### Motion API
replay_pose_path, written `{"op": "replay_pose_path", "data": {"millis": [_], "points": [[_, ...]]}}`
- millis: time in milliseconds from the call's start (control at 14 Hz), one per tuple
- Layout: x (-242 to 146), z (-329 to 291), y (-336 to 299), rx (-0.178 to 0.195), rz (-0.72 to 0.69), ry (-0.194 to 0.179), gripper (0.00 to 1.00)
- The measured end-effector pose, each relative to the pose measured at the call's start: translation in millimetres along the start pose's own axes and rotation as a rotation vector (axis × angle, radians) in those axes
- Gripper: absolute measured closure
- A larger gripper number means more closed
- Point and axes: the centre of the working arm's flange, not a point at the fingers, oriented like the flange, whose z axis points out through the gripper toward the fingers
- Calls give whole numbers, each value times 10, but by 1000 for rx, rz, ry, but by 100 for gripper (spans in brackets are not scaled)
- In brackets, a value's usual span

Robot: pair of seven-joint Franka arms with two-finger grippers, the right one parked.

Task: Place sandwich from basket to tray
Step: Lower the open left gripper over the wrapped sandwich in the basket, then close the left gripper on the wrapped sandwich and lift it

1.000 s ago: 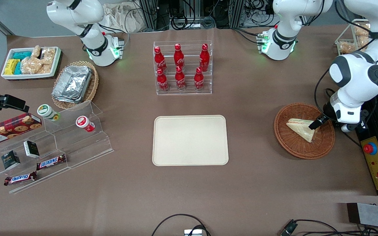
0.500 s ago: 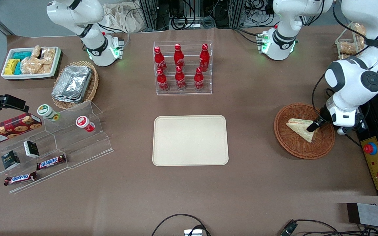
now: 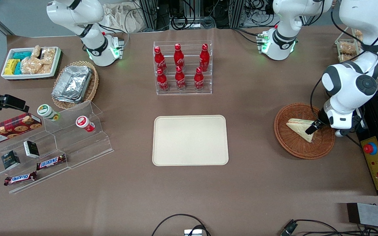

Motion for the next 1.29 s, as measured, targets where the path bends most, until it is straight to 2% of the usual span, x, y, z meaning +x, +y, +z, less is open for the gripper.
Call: {"op": "replay_pose_path", "data": {"millis": [214, 357, 571, 786, 1071, 1286], "points": [[-2, 53, -8, 1, -7, -4, 4], [-8, 98, -15, 5, -8, -9, 22], [-11, 128, -16, 7, -8, -11, 56], [-14, 121, -6, 5, -7, -9, 78], [-28, -20, 53, -2, 5, -14, 79], [-48, -371, 122, -15, 31, -20, 79]]}}
